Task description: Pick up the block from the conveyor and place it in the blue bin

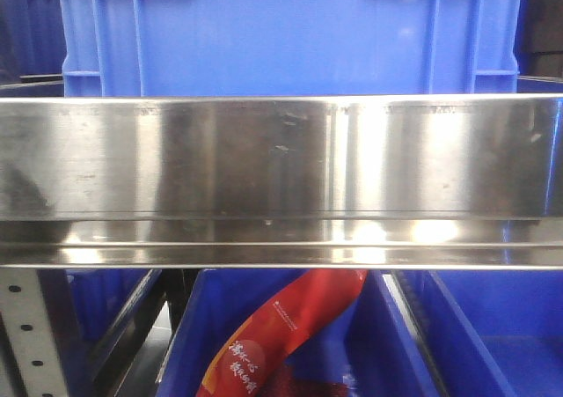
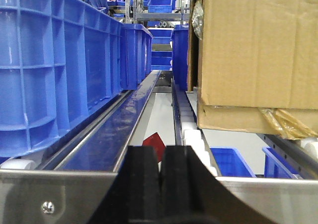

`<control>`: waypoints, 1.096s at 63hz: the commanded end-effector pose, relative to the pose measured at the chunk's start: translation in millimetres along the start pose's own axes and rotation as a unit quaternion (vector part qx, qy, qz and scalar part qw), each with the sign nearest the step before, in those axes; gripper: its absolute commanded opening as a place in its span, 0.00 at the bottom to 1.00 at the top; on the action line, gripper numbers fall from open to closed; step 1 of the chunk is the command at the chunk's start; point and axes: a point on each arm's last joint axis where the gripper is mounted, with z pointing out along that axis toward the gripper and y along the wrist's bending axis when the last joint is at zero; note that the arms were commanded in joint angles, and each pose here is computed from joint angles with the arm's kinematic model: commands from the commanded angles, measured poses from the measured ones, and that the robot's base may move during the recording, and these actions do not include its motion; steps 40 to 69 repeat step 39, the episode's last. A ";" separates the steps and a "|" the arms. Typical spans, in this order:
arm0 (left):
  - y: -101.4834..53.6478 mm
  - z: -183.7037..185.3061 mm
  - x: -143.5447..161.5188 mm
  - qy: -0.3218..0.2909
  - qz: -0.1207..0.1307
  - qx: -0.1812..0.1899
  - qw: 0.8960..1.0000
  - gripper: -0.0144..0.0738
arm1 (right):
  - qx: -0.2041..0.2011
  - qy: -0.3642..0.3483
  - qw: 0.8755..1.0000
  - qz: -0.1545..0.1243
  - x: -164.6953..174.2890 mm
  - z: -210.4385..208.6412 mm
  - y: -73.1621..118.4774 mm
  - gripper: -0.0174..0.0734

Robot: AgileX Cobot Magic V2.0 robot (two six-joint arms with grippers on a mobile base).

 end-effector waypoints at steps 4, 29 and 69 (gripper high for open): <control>-0.3 -0.5 -2.8 -0.013 -0.001 0.003 1.000 0.04 | 0.003 -0.014 1.000 -0.006 -2.6 -0.3 -0.4 0.01; -0.3 -0.5 -2.8 -0.013 -0.001 0.003 1.000 0.04 | 0.003 -0.014 1.000 -0.006 -2.6 -0.3 -0.4 0.01; -0.3 -0.5 -2.8 -0.013 -0.001 0.003 1.000 0.04 | 0.003 -0.014 1.000 -0.006 -2.6 -0.3 -0.4 0.01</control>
